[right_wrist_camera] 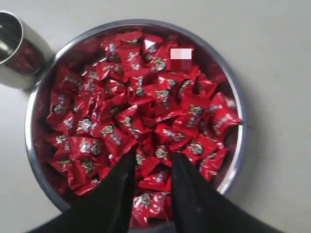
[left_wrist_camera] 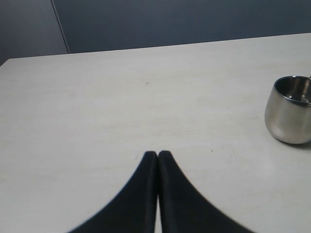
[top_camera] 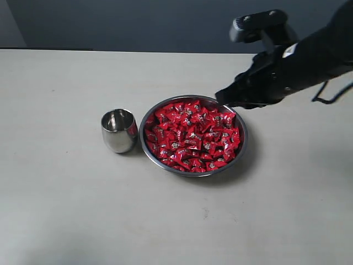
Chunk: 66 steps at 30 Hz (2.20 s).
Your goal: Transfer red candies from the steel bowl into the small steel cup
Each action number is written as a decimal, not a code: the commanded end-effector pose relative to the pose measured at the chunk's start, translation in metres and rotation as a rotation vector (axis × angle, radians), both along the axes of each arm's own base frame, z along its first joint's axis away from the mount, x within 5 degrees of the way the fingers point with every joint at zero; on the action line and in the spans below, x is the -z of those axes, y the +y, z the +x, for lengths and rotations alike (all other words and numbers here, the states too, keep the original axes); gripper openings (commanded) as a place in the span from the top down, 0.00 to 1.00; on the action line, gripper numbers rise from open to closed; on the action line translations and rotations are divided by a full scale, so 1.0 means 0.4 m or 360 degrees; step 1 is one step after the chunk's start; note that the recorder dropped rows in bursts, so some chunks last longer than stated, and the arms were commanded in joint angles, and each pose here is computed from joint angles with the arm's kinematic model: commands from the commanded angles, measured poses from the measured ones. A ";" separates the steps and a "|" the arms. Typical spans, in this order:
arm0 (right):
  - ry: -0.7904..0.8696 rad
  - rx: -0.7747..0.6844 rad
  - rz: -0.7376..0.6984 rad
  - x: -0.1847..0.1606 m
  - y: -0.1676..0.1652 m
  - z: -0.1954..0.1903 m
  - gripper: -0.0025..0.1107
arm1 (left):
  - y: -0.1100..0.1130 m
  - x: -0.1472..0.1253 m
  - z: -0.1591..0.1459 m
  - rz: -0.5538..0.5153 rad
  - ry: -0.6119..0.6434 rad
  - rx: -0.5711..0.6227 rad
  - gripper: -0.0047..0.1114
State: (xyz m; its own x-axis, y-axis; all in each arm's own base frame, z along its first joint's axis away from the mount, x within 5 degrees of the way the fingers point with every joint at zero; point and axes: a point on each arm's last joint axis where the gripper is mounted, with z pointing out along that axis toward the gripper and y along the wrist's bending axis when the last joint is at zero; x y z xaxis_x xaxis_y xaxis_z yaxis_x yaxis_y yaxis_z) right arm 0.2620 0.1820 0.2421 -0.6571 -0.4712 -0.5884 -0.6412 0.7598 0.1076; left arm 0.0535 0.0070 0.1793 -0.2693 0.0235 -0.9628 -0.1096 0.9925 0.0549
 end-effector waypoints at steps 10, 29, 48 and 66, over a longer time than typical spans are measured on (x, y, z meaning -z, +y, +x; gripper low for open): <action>0.0309 -0.0260 -0.0169 0.190 0.254 0.115 0.72 | -0.001 -0.009 -0.001 0.0004 -0.0029 0.0012 0.96; 0.0377 -0.0201 -0.0297 0.245 0.263 0.144 0.72 | -0.001 -0.009 -0.001 0.0004 -0.0029 0.0012 0.96; 0.0436 -0.0206 -0.0300 0.223 0.258 0.131 0.98 | -0.001 -0.009 -0.001 0.0004 -0.0029 0.0012 0.96; 0.0131 -0.0333 0.0228 0.028 0.331 0.091 0.98 | -0.001 -0.009 -0.001 0.0004 -0.0029 0.0012 0.96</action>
State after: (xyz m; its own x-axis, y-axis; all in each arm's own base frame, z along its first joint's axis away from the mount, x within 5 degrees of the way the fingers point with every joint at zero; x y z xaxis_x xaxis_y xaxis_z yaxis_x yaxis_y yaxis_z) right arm 0.3033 0.2998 0.2269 -0.6414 -0.5222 -0.5621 -0.7321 0.6357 0.2447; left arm 0.0535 0.0070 0.1793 -0.2693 0.0235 -0.9628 -0.1096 0.9925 0.0549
